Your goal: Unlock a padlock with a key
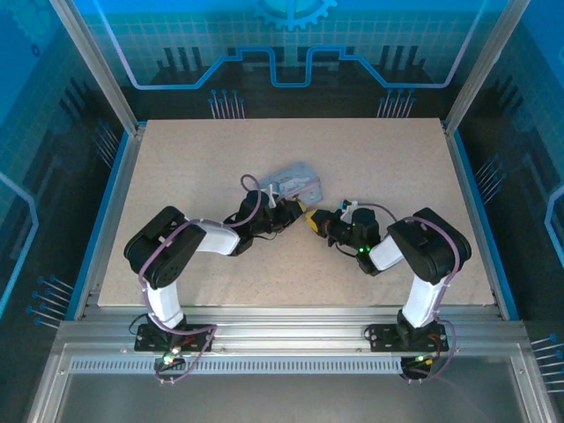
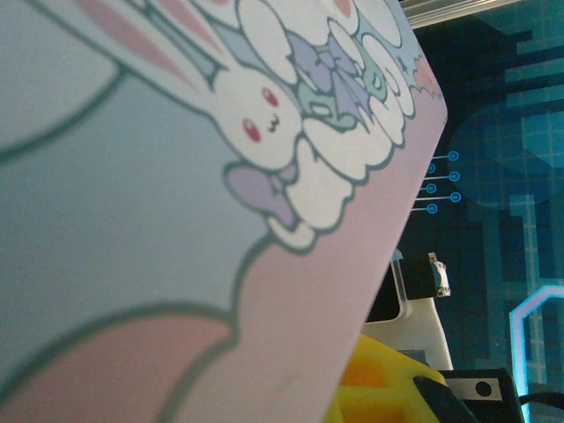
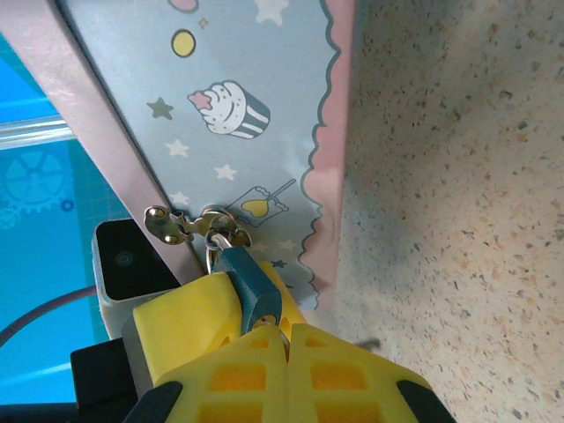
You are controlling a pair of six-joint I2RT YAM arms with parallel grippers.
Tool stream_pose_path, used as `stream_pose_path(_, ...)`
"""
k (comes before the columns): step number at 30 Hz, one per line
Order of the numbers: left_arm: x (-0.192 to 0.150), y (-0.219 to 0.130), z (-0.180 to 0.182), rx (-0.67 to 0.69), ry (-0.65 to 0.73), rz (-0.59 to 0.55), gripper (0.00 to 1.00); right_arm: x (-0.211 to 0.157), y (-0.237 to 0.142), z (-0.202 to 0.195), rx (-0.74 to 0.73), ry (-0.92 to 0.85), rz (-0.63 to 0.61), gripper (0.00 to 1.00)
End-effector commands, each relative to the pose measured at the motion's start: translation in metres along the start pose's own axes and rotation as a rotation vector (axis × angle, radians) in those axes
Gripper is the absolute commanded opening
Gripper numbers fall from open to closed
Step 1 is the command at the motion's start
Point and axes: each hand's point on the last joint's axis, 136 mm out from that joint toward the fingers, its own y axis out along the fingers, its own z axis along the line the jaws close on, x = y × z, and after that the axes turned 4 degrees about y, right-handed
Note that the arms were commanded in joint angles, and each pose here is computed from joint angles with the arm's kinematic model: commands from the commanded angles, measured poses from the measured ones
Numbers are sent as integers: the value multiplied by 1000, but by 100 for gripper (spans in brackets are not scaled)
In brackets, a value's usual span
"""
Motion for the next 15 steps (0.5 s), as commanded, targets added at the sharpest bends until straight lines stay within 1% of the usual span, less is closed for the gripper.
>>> stream_pose_path(1,-25,1,-41,-156,35,112,0,1,10,-1,-83,-41,31,0)
stream_pose_path(3,-29,1,-44,-166,41,132,0,-4,15,3,-136,-94,54,0)
stream_pose_path(4,-32,1,-44,-167,42,142,0,-5,15,6,-137,-105,56,0)
stream_pose_path(7,-37,1,-47,-173,49,156,0,0,15,15,-101,-95,40,0)
stream_pose_path(15,-43,0,-48,-186,51,179,0,1,16,18,-88,-74,40,0)
